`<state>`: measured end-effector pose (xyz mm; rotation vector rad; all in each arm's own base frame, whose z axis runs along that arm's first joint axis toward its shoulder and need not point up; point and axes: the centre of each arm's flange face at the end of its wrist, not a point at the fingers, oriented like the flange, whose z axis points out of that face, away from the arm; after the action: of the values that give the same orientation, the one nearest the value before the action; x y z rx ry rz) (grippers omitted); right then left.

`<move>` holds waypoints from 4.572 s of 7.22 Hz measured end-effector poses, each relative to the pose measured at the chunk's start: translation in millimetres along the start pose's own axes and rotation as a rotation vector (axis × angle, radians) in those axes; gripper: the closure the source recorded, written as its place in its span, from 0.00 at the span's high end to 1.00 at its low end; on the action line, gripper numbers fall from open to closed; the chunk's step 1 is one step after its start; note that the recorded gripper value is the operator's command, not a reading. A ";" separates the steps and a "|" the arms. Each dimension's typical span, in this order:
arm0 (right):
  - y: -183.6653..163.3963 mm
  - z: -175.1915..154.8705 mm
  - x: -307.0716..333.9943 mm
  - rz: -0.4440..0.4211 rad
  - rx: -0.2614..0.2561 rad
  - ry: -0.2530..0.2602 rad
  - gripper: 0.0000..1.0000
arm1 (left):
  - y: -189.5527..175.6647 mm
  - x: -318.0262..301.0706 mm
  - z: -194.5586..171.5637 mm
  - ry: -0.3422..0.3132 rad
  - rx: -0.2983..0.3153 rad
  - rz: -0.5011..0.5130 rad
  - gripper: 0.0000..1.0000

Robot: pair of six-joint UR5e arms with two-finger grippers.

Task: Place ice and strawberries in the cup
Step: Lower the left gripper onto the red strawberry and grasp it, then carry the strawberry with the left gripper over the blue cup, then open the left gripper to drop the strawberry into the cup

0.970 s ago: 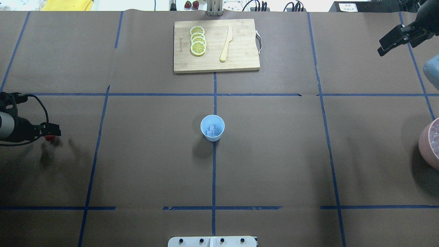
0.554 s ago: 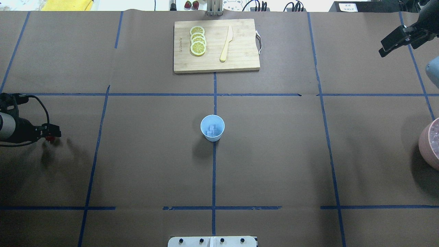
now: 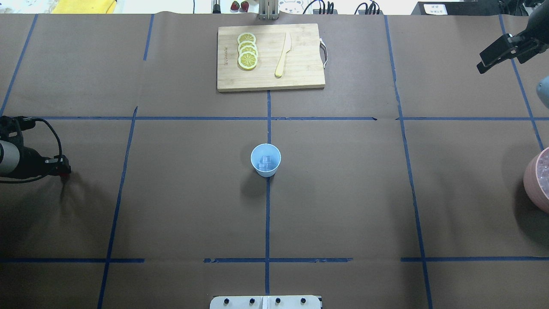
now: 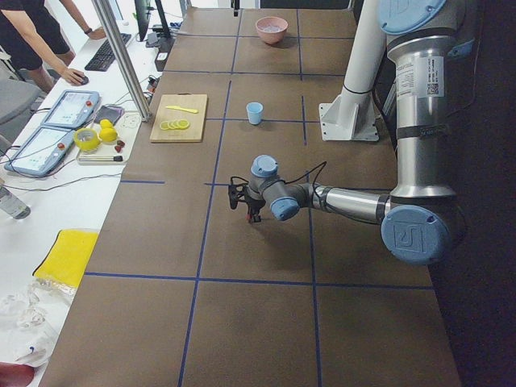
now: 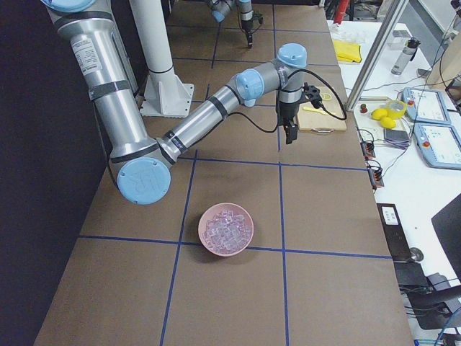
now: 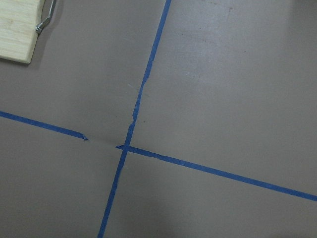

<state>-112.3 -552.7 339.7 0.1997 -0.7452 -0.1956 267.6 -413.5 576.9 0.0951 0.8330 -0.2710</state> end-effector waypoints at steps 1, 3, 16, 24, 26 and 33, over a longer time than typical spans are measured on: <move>1.2 0.9 1.2 0.002 -0.002 0.001 1.00 | 1.4 4.3 -10.8 0.011 0.002 0.001 0.04; 6.2 4.3 6.5 0.006 -0.009 0.005 1.00 | 9.2 37.1 -56.2 0.002 -0.017 -0.009 0.04; 119.4 58.9 226.5 0.037 0.037 -0.064 1.00 | 70.5 525.0 -98.8 0.078 -0.177 -0.198 0.04; 121.8 60.1 228.0 0.037 0.036 -0.063 1.00 | 63.5 529.6 -83.7 0.066 -0.158 -0.199 0.33; 121.4 59.5 227.6 0.035 0.038 -0.062 1.00 | 57.3 528.1 -85.0 0.065 -0.150 -0.211 0.64; 121.9 65.6 232.7 0.048 0.024 -0.067 1.00 | 18.4 514.8 -96.7 0.068 -0.109 -0.216 1.00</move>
<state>22.6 -499.8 568.4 0.1982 -0.8184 -0.1485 533.1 -480.6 130.0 -0.0884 0.9250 -0.4264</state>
